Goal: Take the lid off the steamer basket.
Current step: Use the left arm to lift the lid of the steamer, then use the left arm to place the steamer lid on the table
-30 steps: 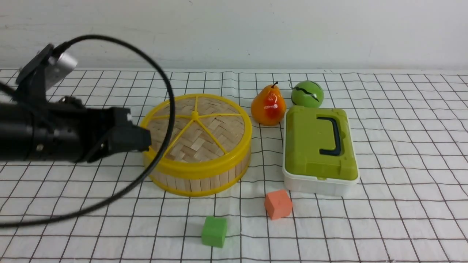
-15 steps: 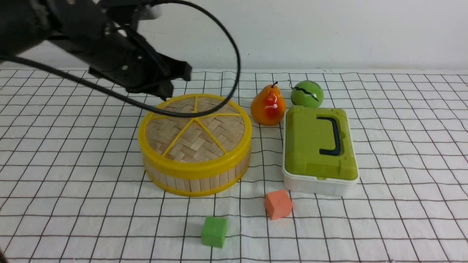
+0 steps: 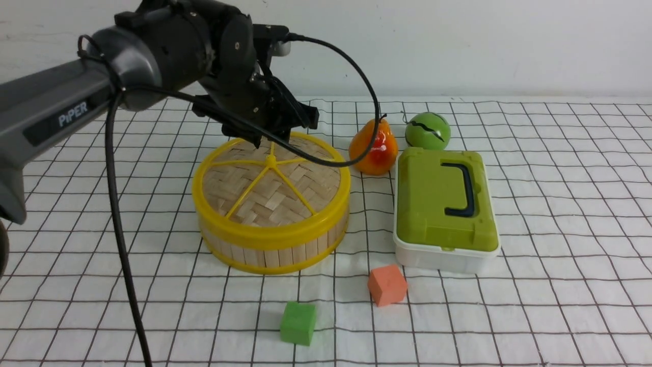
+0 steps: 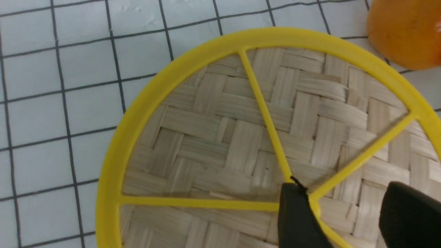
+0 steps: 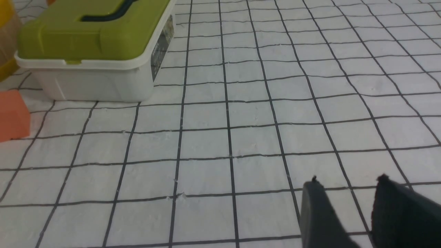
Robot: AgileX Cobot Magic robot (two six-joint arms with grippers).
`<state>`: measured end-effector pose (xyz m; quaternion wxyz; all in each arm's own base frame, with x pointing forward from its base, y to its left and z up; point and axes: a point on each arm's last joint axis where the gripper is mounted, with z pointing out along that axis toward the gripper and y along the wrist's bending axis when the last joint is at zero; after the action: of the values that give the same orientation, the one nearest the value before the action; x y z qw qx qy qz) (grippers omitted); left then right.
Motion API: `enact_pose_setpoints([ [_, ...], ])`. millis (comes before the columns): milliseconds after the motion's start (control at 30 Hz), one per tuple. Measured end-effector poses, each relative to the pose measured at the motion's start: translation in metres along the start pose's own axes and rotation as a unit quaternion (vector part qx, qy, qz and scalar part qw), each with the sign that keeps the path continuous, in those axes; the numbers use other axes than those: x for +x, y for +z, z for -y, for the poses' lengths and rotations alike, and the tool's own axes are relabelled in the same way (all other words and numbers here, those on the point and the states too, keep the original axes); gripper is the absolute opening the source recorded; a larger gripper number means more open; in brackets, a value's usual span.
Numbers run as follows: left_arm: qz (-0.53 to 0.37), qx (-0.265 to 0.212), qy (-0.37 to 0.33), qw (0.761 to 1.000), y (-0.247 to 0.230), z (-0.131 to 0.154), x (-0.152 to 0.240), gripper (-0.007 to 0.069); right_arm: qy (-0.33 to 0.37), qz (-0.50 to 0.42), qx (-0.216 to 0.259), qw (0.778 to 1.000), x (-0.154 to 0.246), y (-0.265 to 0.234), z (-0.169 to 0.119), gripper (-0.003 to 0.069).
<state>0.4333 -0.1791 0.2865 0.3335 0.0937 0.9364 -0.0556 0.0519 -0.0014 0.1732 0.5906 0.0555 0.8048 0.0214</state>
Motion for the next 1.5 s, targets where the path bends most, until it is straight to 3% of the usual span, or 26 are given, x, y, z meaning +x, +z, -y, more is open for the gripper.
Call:
enact_pose_setpoints([
  [267, -0.01, -0.004, 0.003, 1.0, 0.014, 0.0, 0.005, 0.0249, 0.0, 0.0, 0.0, 1.0, 0.0, 0.0, 0.0, 0.024],
  [533, -0.027, -0.007, 0.004, 1.0, 0.026, 0.0, 0.01, 0.0227, 0.0, 0.0, 0.0, 1.0, 0.0, 0.0, 0.0, 0.024],
  [633, -0.033, -0.009, 0.004, 0.999, 0.027, 0.0, 0.012, 0.0192, 0.0, 0.0, 0.0, 1.0, 0.0, 0.0, 0.0, 0.024],
  [733, -0.036, -0.01, 0.004, 0.999, 0.027, 0.0, 0.012, 0.0105, 0.0, 0.0, 0.0, 1.0, 0.0, 0.0, 0.0, 0.024],
  [900, -0.034, -0.011, 0.004, 0.999, 0.024, 0.0, 0.009, 0.0104, 0.0, 0.0, 0.0, 1.0, 0.0, 0.0, 0.0, 0.024],
  [1033, -0.021, -0.008, 0.001, 1.0, 0.007, 0.0, 0.001, 0.0104, 0.0, 0.0, 0.0, 1.0, 0.0, 0.0, 0.0, 0.024],
  [1133, 0.023, -0.011, 0.005, 1.0, -0.034, -0.003, -0.014, 0.0104, 0.0, 0.0, 0.0, 1.0, 0.0, 0.0, 0.0, 0.024],
  [1167, 0.069, -0.02, 0.007, 0.997, -0.076, -0.012, -0.026, 0.0104, 0.0, 0.0, 0.0, 1.0, 0.0, 0.0, 0.0, 0.024],
  [1333, 0.17, -0.081, -0.025, 0.982, -0.173, -0.07, -0.041, 0.0104, 0.0, 0.0, 0.0, 1.0, 0.0, 0.0, 0.0, 0.024],
  [1433, 0.187, -0.128, -0.073, 0.971, -0.198, -0.116, -0.033, 0.0104, 0.0, 0.0, 0.0, 1.0, 0.0, 0.0, 0.0, 0.024],
  [1500, 0.165, -0.154, -0.111, 0.968, -0.192, -0.146, -0.02, 0.0104, 0.0, 0.0, 0.0, 1.0, 0.0, 0.0, 0.0, 0.024],
])
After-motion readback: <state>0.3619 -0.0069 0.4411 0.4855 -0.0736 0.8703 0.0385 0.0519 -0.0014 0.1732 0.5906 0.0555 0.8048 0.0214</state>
